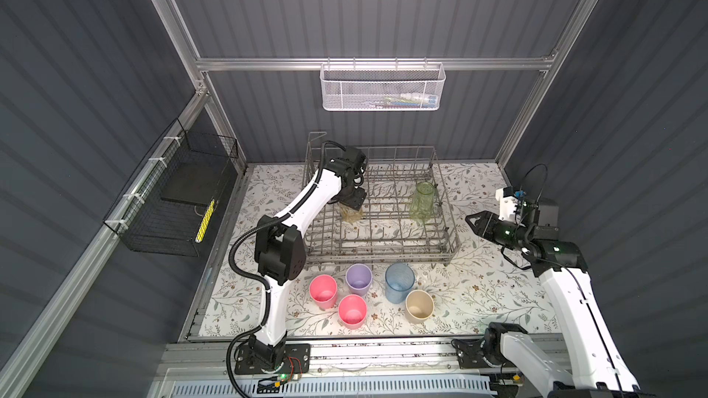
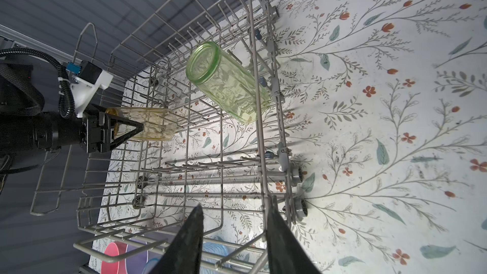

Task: Load cups into a dish rack
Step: Place the cup upside down at the dish rack.

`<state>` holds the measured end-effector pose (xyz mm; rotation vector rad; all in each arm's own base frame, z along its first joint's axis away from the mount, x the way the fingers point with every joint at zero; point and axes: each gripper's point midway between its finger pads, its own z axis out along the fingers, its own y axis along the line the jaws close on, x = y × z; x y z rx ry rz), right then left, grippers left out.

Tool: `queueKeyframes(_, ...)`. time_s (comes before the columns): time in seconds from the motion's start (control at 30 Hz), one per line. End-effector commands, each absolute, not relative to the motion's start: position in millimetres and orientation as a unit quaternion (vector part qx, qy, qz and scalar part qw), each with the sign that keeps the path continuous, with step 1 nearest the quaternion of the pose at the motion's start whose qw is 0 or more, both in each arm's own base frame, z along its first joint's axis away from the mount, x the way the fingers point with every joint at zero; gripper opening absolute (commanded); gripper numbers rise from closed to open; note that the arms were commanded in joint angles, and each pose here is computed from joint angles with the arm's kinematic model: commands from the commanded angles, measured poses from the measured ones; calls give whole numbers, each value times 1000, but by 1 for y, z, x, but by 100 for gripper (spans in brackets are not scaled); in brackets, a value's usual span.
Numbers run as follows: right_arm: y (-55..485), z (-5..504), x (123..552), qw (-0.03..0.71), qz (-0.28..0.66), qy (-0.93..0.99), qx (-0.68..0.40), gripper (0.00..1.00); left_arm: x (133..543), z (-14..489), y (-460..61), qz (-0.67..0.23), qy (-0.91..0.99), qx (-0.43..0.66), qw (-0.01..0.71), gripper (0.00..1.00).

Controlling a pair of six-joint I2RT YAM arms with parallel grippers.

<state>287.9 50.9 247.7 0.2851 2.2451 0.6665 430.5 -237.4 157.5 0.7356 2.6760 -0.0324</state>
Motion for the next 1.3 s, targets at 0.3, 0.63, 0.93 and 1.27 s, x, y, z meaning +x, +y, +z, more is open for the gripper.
queueKeyframes(0.3, 53, 242, 295, 375, 271, 880, 110, 41, 437, 141, -236, 3, 949, 271, 161, 66)
queueKeyframes(0.63, 55, 246, 296, 374, 280, 878, 109, 42, 436, 155, -245, -27, 946, 270, 180, 88)
queueKeyframes(0.93, 56, 253, 294, 381, 282, 874, 107, 42, 434, 184, -249, -46, 938, 269, 214, 96)
queueKeyframes(1.27, 57, 259, 288, 385, 280, 873, 100, 43, 433, 204, -243, -38, 933, 265, 239, 100)
